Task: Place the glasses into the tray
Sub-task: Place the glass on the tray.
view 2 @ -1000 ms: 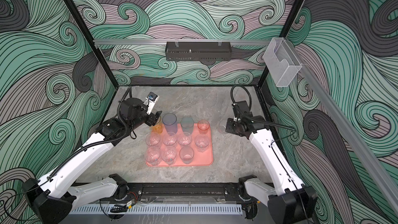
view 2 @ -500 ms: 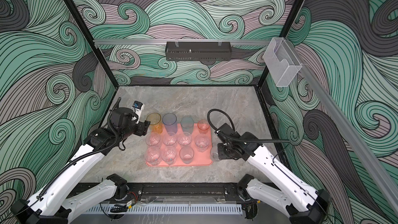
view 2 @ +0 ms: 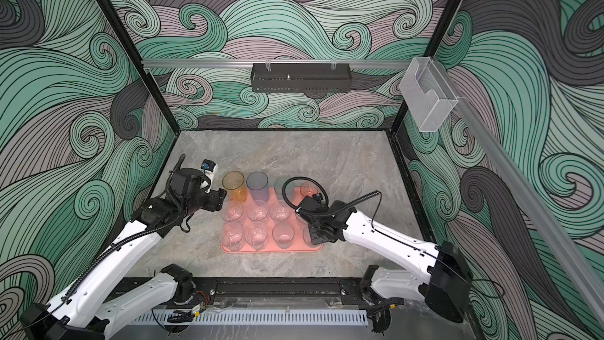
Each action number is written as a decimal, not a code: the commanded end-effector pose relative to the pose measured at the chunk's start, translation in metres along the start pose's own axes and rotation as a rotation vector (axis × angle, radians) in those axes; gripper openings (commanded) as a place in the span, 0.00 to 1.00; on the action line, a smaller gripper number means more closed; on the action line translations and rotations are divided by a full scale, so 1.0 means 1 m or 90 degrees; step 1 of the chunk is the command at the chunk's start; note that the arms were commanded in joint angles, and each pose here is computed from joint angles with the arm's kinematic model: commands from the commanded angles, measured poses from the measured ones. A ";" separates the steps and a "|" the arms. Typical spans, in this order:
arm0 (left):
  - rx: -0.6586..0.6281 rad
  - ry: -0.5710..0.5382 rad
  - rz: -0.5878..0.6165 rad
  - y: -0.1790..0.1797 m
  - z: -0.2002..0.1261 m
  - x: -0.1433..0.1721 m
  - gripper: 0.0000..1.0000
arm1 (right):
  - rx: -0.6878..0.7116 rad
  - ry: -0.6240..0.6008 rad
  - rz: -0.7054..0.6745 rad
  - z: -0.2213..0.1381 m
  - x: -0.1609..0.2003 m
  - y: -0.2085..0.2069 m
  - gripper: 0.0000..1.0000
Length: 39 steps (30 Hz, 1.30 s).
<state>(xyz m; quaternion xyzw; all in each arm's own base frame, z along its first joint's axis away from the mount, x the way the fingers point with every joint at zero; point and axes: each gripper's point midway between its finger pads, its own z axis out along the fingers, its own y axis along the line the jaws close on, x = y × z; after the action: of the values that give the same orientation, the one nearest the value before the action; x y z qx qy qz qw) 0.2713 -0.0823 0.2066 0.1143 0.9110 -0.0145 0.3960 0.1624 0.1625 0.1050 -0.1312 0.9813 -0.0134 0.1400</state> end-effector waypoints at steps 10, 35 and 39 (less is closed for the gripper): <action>0.007 -0.012 -0.020 0.003 -0.003 -0.003 0.77 | 0.039 -0.007 -0.033 0.019 -0.009 0.004 0.04; -0.001 -0.020 -0.018 0.007 -0.005 -0.006 0.77 | 0.020 -0.032 -0.034 -0.002 -0.010 -0.002 0.27; -0.001 -0.026 -0.021 0.008 -0.007 -0.009 0.77 | 0.028 -0.057 -0.033 -0.018 -0.022 -0.009 0.34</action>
<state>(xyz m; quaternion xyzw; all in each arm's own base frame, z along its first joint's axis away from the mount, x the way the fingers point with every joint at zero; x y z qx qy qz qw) 0.2717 -0.0768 0.2057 0.1040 0.9117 -0.0189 0.3970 0.1729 0.1653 0.1102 -0.1527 0.9741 -0.0205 0.1656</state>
